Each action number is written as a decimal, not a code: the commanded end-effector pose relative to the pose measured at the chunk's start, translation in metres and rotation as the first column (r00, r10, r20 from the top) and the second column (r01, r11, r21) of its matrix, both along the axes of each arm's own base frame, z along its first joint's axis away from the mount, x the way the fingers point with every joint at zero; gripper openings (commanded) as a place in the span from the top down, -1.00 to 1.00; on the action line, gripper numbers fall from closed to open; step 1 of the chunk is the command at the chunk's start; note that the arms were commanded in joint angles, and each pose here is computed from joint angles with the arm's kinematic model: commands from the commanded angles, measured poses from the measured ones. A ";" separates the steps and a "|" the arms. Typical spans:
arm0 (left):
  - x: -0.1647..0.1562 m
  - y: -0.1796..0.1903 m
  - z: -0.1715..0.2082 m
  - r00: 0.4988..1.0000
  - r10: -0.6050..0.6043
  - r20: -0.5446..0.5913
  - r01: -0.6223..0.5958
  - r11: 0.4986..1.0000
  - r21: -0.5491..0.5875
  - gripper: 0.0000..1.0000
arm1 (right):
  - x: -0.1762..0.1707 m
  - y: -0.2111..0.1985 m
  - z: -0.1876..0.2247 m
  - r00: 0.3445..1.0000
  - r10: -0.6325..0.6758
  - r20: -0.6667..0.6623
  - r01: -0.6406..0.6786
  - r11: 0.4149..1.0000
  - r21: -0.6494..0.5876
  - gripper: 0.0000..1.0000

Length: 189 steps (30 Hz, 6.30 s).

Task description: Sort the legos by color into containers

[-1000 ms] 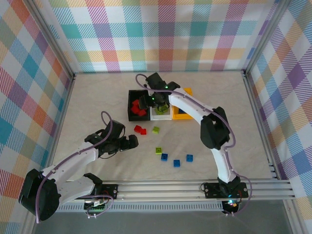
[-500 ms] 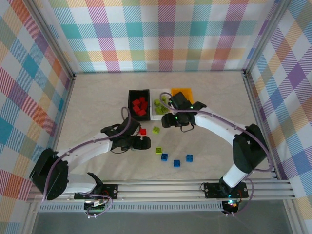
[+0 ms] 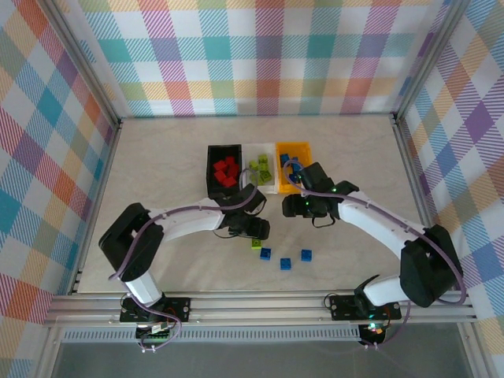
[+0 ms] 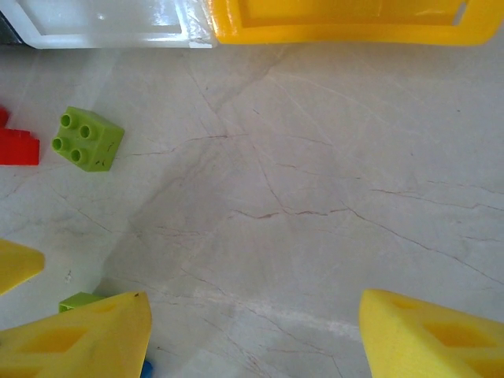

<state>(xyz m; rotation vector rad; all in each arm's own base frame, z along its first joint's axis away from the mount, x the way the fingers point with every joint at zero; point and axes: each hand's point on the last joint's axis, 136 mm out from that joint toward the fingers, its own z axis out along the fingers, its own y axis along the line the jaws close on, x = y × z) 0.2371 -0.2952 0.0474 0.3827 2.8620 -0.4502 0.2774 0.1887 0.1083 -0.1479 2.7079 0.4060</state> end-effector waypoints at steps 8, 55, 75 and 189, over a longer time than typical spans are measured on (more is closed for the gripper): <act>-0.022 0.017 -0.025 0.997 -0.056 -0.056 0.065 0.982 0.175 -0.27 | 0.000 -0.009 0.008 0.999 -0.039 0.031 0.037 0.998 0.054 -0.41; 0.226 -0.002 0.066 0.943 0.217 0.253 -0.253 0.959 0.123 0.20 | -0.017 -0.017 -0.003 0.999 -0.045 -0.018 0.046 0.996 0.073 -0.46; 0.107 -0.006 0.148 0.926 0.195 0.324 -0.153 0.977 -0.151 -1.00 | -0.093 -0.045 -0.041 0.952 -0.067 -0.298 0.061 0.998 -0.032 -0.46; -0.022 0.174 0.061 0.853 0.484 0.198 -0.468 0.875 -0.120 -1.00 | -0.095 0.105 -0.071 0.888 0.389 -0.244 -0.431 0.890 -0.148 0.26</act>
